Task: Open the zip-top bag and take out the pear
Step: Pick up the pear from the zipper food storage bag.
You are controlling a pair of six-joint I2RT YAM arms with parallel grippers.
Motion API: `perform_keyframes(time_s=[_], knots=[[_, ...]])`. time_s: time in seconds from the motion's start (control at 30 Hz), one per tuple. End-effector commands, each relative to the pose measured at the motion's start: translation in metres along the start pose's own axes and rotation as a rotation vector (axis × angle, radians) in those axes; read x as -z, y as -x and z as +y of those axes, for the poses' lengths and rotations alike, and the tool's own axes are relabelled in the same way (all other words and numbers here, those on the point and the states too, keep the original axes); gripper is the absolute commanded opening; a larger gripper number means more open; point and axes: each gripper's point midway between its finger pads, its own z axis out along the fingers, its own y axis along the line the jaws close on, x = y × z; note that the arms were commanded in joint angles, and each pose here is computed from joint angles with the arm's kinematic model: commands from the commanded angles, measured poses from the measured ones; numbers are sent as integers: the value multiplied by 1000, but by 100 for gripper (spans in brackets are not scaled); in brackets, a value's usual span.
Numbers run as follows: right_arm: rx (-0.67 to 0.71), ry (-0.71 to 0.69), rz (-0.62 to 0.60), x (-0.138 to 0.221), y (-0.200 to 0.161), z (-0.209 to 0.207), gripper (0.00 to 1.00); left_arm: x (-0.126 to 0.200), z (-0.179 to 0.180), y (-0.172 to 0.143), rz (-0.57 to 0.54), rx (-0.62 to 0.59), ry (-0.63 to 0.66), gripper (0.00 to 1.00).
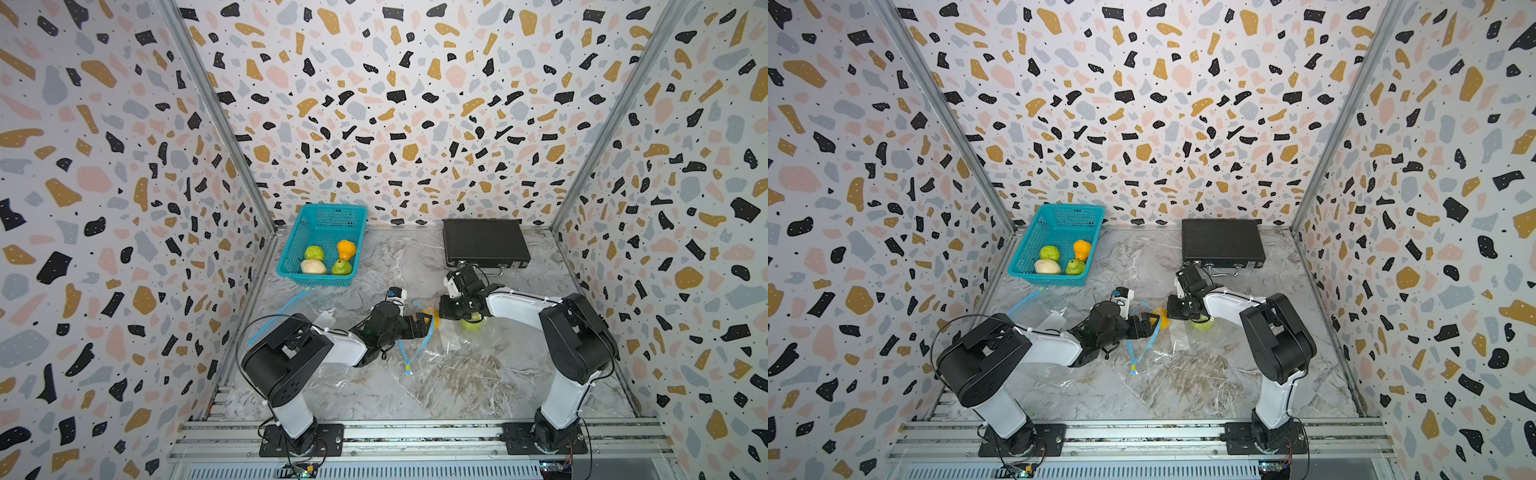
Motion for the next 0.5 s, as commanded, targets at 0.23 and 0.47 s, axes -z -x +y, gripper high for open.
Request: perform_keyframes(time_s=[0.23,0.47], knots=[[-2,202,70,-21,-22,20,0,-8,6,0,9,4,-23,99],[21,211,85,-19,-25,22,0,-13,13,-16,111,22,-26,83]])
